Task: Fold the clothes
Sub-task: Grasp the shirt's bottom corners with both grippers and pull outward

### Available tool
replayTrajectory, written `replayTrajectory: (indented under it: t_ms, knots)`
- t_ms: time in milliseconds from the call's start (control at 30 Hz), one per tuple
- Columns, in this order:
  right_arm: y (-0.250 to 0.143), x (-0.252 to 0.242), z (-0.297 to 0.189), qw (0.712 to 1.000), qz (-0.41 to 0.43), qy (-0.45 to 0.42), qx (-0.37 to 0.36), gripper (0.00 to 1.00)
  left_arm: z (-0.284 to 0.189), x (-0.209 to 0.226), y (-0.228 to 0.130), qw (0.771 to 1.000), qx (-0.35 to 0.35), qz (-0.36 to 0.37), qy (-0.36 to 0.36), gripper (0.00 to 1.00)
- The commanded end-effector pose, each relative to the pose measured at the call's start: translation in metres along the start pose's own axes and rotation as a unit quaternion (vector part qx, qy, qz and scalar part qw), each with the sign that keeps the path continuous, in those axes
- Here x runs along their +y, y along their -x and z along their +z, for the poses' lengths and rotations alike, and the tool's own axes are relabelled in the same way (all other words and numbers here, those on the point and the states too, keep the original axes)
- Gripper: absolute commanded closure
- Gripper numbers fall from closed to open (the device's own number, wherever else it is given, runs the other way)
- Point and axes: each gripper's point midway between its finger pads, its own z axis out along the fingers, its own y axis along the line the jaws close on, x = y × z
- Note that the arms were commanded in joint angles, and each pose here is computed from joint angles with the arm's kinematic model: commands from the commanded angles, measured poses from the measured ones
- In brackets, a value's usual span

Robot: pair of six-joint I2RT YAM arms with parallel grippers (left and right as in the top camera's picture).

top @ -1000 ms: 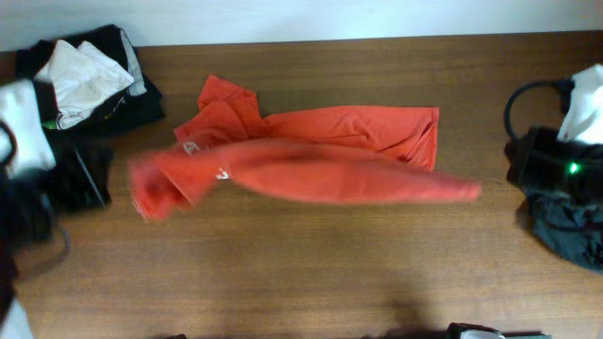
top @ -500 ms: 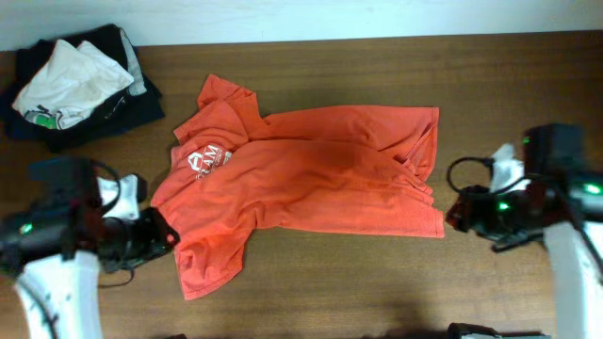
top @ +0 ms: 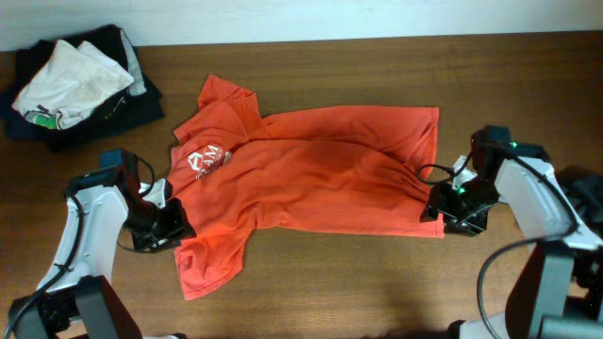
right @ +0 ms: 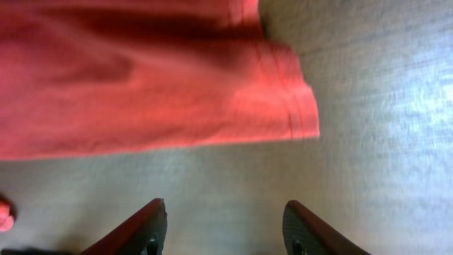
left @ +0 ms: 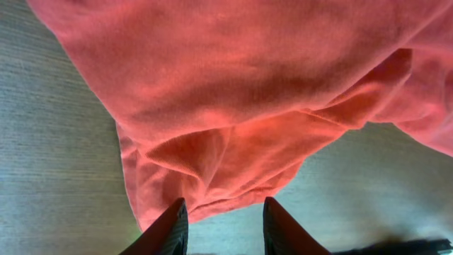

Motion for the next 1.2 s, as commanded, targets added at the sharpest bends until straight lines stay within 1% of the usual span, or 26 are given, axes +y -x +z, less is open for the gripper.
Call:
replayTrajectory:
  t_ms: [0, 67, 100, 133, 233, 300, 433, 567, 633, 667, 700, 733, 833, 933, 967, 1000, 1100, 1167]
  knots:
    - [0.009, -0.011, 0.012, 0.999, 0.027, -0.027, 0.001, 0.44, 0.003, 0.010, 0.001, 1.000, -0.002, -0.004, 0.027, 0.61]
    - [0.014, -0.028, 0.015, 0.995, 0.062, -0.072, -0.007, 0.47, 0.003, 0.013, 0.001, 0.999, -0.002, -0.004, 0.036, 0.61]
    - [0.016, -0.030, 0.017, 0.995, 0.064, -0.078, -0.007, 0.47, 0.003, 0.013, 0.001, 0.999, -0.001, -0.004, 0.036, 0.60]
    - [0.016, -0.031, 0.021, 0.995, 0.065, -0.080, -0.003, 0.49, 0.003, 0.013, 0.001, 0.999, -0.002, -0.004, 0.036, 0.60]
    - [0.018, -0.033, 0.025, 0.994, 0.066, -0.082, -0.001, 0.50, 0.003, 0.013, 0.001, 0.999, -0.001, -0.004, 0.036, 0.59]
    - [0.020, -0.033, 0.026, 0.995, 0.064, -0.081, -0.006, 0.54, 0.003, 0.013, 0.001, 0.999, -0.001, -0.004, 0.036, 0.59]
    - [0.021, -0.036, 0.039, 0.995, 0.062, -0.078, -0.016, 0.54, 0.003, 0.013, 0.001, 0.999, -0.001, -0.004, 0.036, 0.59]
    - [0.018, -0.041, 0.052, 0.995, 0.061, -0.077, -0.021, 0.57, 0.003, 0.013, 0.001, 0.999, -0.002, -0.004, 0.036, 0.59]
    - [0.018, -0.041, 0.052, 0.995, 0.062, -0.077, -0.021, 0.74, 0.003, 0.013, 0.001, 0.999, -0.001, -0.004, 0.036, 0.59]
    - [0.018, -0.041, 0.052, 0.995, 0.062, -0.077, -0.020, 0.81, 0.003, 0.013, 0.001, 0.999, -0.002, -0.004, 0.036, 0.59]
    - [0.017, -0.041, 0.052, 0.995, 0.062, -0.077, -0.019, 0.91, 0.003, 0.013, 0.001, 0.999, -0.001, -0.004, 0.036, 0.59]
    - [0.016, -0.041, 0.052, 0.995, 0.062, -0.078, -0.017, 0.96, 0.003, 0.013, 0.001, 0.999, -0.002, -0.004, 0.035, 0.59]
    - [0.008, -0.046, 0.050, 0.994, 0.073, -0.086, -0.001, 0.96, 0.003, 0.013, 0.001, 0.999, -0.001, -0.004, 0.035, 0.59]
    - [0.002, -0.069, 0.034, 0.985, 0.120, -0.123, 0.010, 0.96, 0.003, 0.013, 0.000, 0.999, 0.000, -0.005, 0.036, 0.61]
    - [0.001, -0.077, 0.024, 0.982, 0.136, -0.131, 0.014, 0.96, 0.003, 0.013, 0.001, 0.999, -0.001, -0.005, 0.036, 0.65]
    - [-0.002, -0.084, 0.009, 0.976, 0.177, -0.127, 0.017, 0.96, 0.002, 0.012, 0.001, 0.999, -0.002, -0.004, 0.035, 0.70]
    - [-0.009, -0.100, -0.035, 0.965, 0.237, -0.112, 0.000, 0.96, -0.004, 0.001, 0.001, 1.000, -0.015, 0.000, 0.008, 0.71]
    - [-0.016, -0.107, -0.061, 0.959, 0.262, -0.101, -0.032, 0.96, -0.011, -0.005, 0.001, 1.000, -0.030, 0.006, -0.007, 0.71]
